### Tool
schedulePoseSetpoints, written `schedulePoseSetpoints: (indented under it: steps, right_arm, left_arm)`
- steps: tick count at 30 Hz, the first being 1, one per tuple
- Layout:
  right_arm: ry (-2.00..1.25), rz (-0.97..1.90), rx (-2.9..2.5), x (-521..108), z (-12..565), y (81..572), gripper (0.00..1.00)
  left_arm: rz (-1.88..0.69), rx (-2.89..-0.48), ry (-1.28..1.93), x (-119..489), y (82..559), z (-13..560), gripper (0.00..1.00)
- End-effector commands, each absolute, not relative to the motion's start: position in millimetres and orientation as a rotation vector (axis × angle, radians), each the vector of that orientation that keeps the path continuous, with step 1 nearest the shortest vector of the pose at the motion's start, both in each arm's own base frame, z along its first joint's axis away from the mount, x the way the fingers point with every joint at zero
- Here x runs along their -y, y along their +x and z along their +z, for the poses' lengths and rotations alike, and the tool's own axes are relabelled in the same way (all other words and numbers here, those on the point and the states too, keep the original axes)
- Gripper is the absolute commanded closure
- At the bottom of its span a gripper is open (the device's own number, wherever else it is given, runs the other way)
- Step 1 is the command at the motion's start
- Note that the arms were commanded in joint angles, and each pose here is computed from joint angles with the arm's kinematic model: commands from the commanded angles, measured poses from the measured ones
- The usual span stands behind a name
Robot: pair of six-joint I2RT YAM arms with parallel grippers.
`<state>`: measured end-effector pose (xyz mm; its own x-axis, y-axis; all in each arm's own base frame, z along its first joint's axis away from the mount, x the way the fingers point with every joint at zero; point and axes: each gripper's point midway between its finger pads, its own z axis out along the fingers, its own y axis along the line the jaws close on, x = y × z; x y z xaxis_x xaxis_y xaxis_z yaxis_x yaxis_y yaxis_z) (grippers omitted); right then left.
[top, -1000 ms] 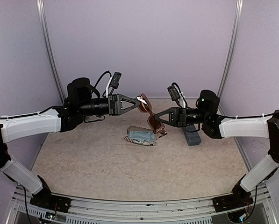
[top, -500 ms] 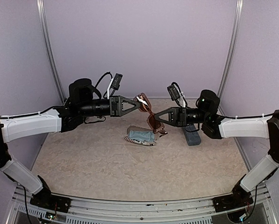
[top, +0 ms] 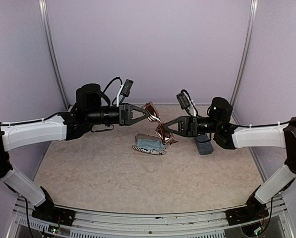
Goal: Organize the sunglasses
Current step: Pass from the right arm to the left, then fold the right temple of the sunglasses with the sunglasses.
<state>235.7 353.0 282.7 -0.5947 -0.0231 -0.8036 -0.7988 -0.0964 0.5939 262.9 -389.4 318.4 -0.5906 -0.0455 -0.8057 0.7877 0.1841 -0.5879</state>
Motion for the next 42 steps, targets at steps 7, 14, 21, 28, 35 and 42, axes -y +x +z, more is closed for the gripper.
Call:
schedulePoseSetpoints:
  steps: [7, 14, 21, 28, 35, 42]
  right_arm:
    - [-0.896, 1.533, -1.578, -333.7, 302.9, 235.3, 0.64]
    - [-0.989, 1.384, -1.555, -308.6, 303.6, 227.2, 0.69]
    - [-1.167, 1.32, -1.43, -298.1, 296.4, 195.4, 1.0]
    - [-1.353, 1.296, -1.224, -309.2, 302.1, 168.7, 1.0]
    - [-1.457, 1.314, -1.099, -330.8, 309.0, 161.8, 1.0]
    - [-1.491, 1.329, -1.083, -353.7, 312.9, 176.9, 1.0]
  left_arm:
    - [-1.429, -1.732, 0.643, 376.5, 276.0, 330.1, 1.0]
    - [-1.41, -1.744, 0.562, 355.9, 291.4, 327.2, 1.0]
    - [-1.441, -1.749, 0.502, 346.4, 300.6, 323.1, 1.0]
    - [-1.504, -1.75, 0.529, 353.2, 296.2, 320.8, 1.0]
    - [-1.571, -1.743, 0.572, 360.9, 287.3, 321.4, 1.0]
    - [-1.602, -1.741, 0.638, 372.4, 277.7, 321.9, 1.0]
